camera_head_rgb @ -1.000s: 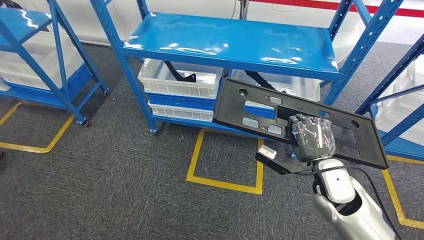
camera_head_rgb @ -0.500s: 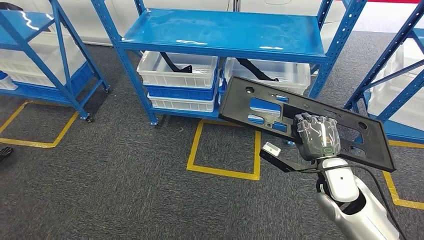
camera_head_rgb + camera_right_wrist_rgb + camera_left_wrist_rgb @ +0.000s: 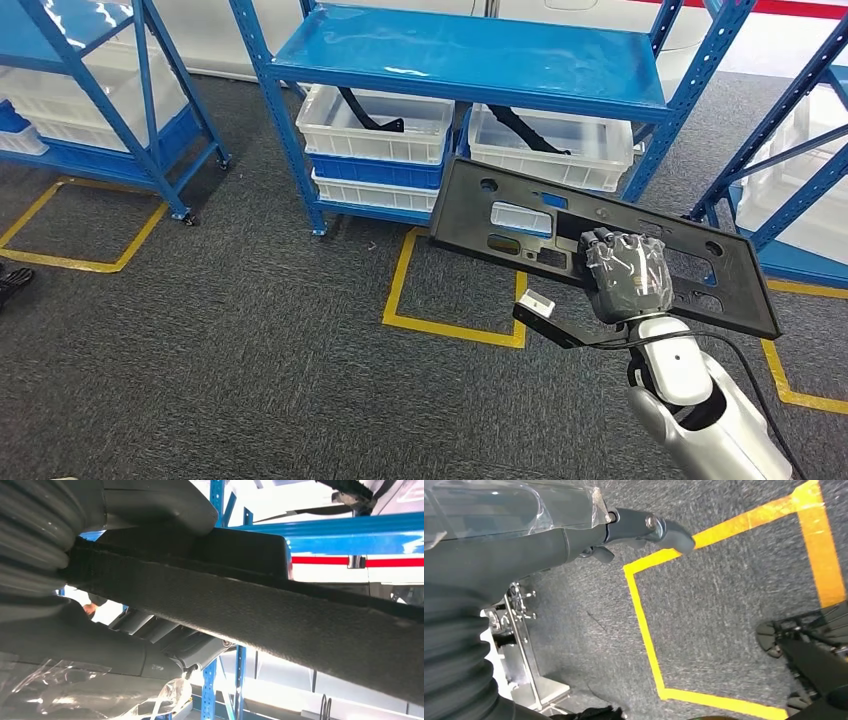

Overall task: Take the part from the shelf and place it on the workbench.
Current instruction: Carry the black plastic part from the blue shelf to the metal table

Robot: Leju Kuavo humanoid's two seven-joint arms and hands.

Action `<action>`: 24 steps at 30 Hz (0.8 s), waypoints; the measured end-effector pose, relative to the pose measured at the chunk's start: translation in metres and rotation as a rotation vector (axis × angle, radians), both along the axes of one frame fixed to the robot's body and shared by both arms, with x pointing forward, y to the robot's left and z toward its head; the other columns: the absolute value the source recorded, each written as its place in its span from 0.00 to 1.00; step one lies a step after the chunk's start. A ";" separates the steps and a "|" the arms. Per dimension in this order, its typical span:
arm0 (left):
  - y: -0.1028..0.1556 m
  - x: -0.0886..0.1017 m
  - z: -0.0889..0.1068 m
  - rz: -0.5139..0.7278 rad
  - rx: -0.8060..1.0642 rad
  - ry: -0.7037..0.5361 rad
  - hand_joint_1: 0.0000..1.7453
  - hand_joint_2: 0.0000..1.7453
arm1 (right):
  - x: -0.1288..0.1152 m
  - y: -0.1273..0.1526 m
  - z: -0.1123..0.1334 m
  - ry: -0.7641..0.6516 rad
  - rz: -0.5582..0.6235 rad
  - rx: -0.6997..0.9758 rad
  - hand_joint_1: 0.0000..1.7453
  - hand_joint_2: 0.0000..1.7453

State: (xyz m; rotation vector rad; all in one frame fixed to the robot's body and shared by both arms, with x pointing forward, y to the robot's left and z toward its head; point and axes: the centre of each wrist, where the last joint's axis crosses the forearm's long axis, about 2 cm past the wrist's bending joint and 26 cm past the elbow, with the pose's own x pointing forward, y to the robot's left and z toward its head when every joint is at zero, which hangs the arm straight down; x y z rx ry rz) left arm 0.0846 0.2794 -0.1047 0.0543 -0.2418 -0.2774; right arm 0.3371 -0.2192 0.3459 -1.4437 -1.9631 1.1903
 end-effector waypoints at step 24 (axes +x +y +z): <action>-0.002 0.000 0.000 0.000 0.001 -0.004 0.00 1.00 | 0.000 0.000 0.000 -0.006 -0.015 -0.007 1.00 1.00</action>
